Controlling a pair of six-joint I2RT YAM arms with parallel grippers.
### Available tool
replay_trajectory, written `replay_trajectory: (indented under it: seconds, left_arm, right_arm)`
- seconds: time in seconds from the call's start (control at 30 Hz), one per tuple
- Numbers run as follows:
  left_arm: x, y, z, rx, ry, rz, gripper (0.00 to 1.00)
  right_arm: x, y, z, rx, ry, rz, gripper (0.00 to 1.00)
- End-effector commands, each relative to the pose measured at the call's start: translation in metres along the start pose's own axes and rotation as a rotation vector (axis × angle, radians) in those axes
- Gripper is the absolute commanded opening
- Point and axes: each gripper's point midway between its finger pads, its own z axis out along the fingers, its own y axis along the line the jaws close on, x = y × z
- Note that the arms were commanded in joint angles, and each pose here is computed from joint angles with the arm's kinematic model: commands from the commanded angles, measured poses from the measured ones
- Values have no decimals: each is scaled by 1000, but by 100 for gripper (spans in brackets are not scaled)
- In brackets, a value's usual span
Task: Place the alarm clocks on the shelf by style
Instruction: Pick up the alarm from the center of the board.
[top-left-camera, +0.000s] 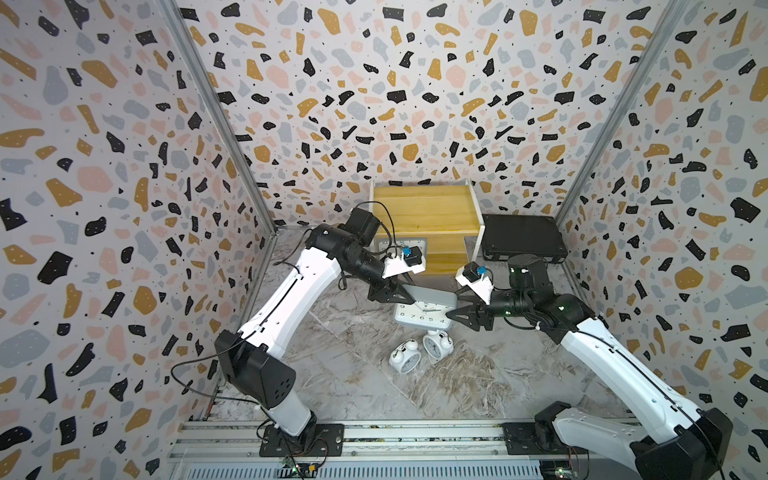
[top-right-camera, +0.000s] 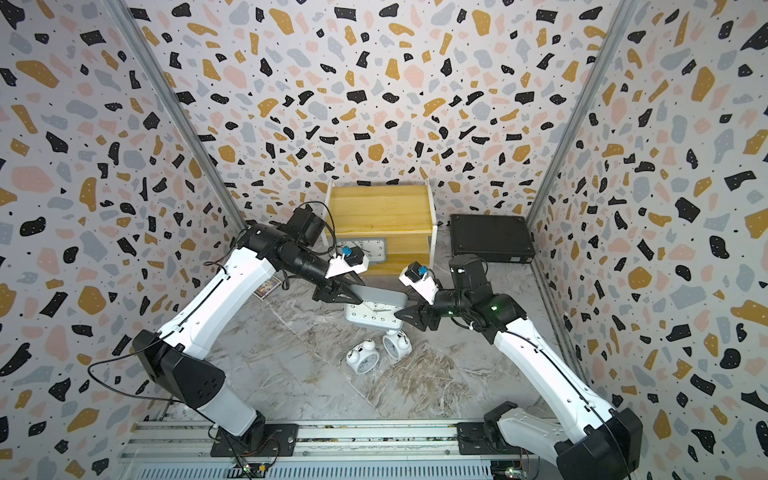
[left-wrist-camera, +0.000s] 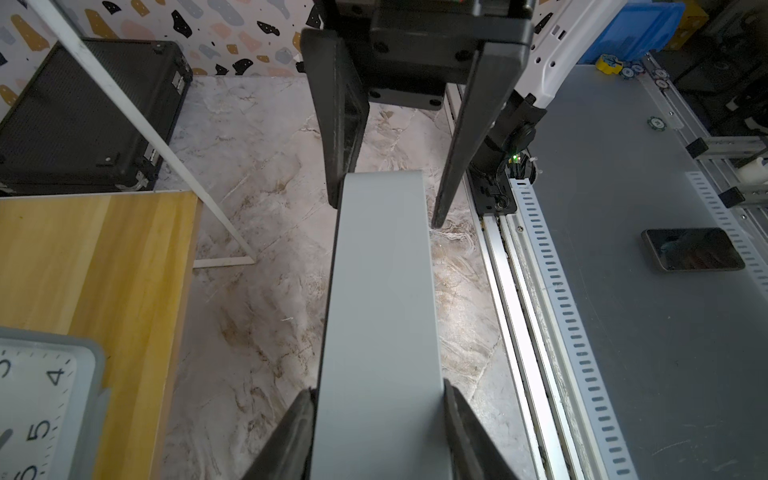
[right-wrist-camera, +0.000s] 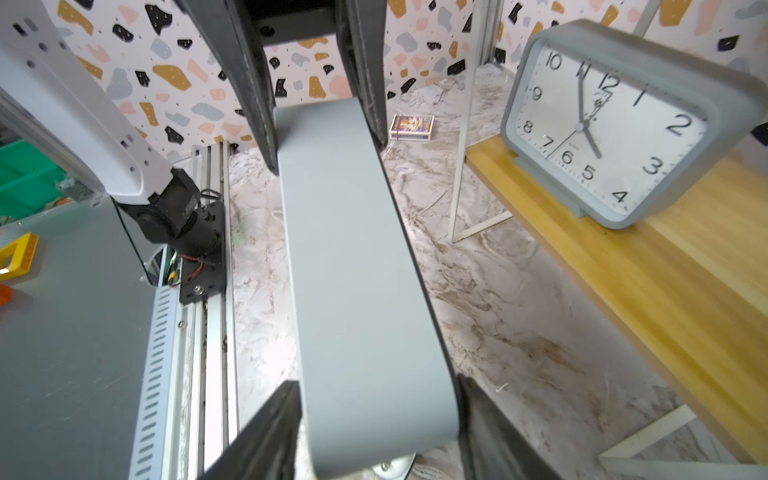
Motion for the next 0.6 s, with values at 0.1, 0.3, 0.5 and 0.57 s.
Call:
replay_trajectory:
  seconds: [0.1, 0.3, 0.5, 0.57]
  left_arm:
    - [-44, -15, -31, -68, -144, 45, 14]
    - [-56, -24, -46, -92, -214, 68, 14]
    - [-61, -27, -53, -98, -269, 73, 15]
    - [-62, -26, -53, -99, -275, 66, 15]
  right_arm:
    - [-37, 3, -10, -30, -182, -11, 76]
    - [-57, 0, -23, -87, -300, 13, 76]
    - [-65, 3, -29, -133, -335, 17, 71]
    - [-65, 5, -29, -147, -335, 13, 69]
